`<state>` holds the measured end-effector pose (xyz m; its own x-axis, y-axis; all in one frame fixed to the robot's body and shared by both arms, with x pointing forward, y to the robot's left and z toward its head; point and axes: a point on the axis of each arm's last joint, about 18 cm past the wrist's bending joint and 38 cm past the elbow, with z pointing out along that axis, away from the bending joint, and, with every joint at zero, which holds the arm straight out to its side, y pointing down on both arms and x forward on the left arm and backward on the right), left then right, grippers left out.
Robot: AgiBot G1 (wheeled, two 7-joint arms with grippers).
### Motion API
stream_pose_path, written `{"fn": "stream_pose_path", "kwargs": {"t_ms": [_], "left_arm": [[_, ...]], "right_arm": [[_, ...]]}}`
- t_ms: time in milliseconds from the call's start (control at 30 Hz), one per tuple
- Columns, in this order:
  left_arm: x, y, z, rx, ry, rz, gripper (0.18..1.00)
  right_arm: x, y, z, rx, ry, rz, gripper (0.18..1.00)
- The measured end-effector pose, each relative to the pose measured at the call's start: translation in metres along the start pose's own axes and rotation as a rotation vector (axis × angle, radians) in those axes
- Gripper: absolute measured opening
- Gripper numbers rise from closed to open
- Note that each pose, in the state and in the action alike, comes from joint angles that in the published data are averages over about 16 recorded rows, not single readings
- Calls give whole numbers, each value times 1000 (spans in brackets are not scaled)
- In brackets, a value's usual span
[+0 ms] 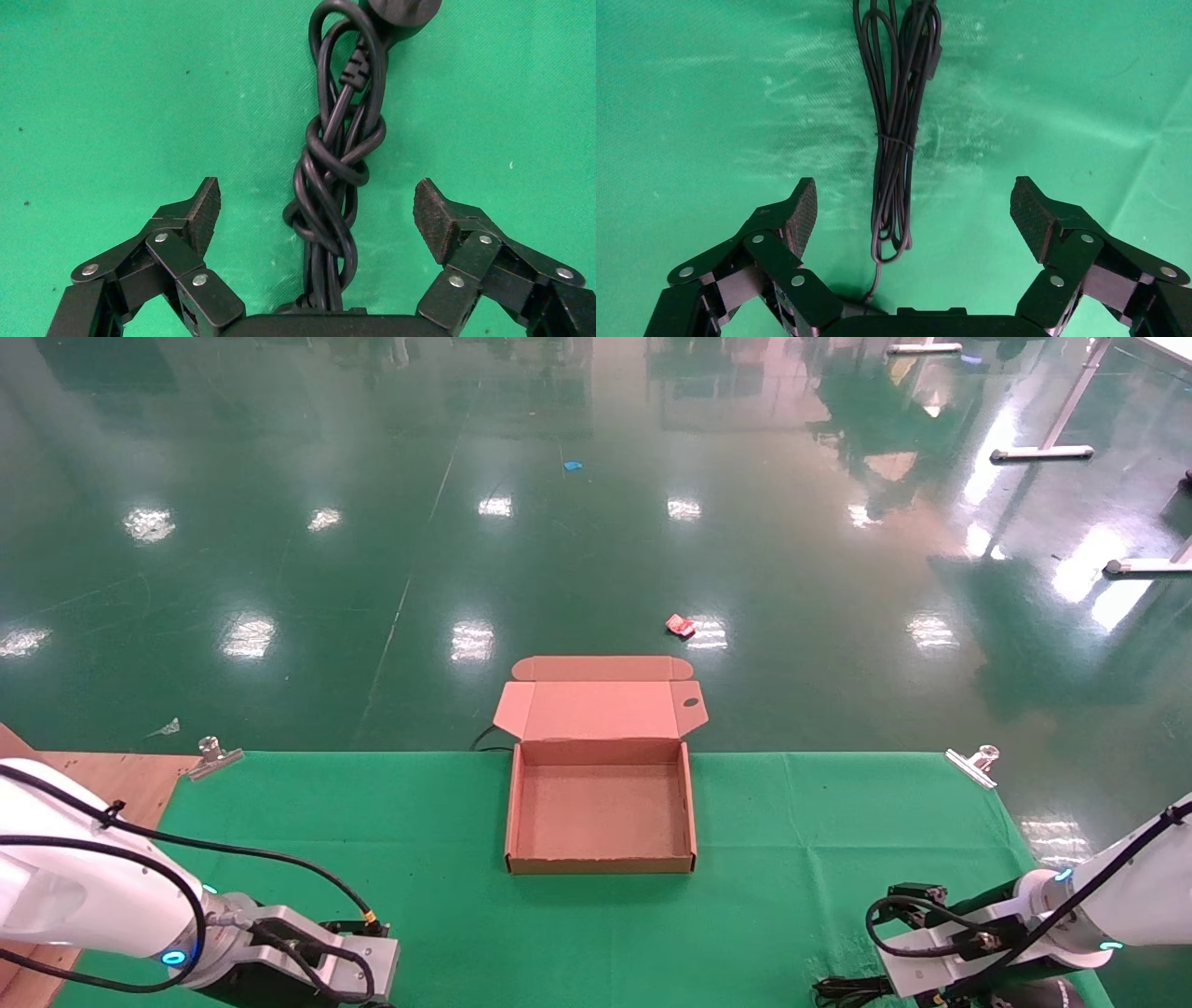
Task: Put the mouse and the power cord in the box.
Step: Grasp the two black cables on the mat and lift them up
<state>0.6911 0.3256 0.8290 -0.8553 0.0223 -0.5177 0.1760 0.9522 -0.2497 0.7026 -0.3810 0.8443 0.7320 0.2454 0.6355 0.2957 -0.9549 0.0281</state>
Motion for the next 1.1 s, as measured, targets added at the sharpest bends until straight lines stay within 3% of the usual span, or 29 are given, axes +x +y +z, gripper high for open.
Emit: {"fn": "stream_pose_path", "kwargs": {"t_ms": [200, 567, 800, 1100], "left_arm": [[0, 1, 0, 2, -2, 3, 978], [0, 2, -1, -6, -3, 8, 854], [0, 3, -1, -9, -1, 10, 735], [1, 5, -2, -8, 3, 13, 524]], "right_arm": [[-2, -2, 4, 0, -4, -1, 975], [-4, -3, 6, 0, -12, 1, 863], [-4, -3, 6, 0, -14, 1, 721], [-4, -4, 4, 7, -19, 4, 502]]}}
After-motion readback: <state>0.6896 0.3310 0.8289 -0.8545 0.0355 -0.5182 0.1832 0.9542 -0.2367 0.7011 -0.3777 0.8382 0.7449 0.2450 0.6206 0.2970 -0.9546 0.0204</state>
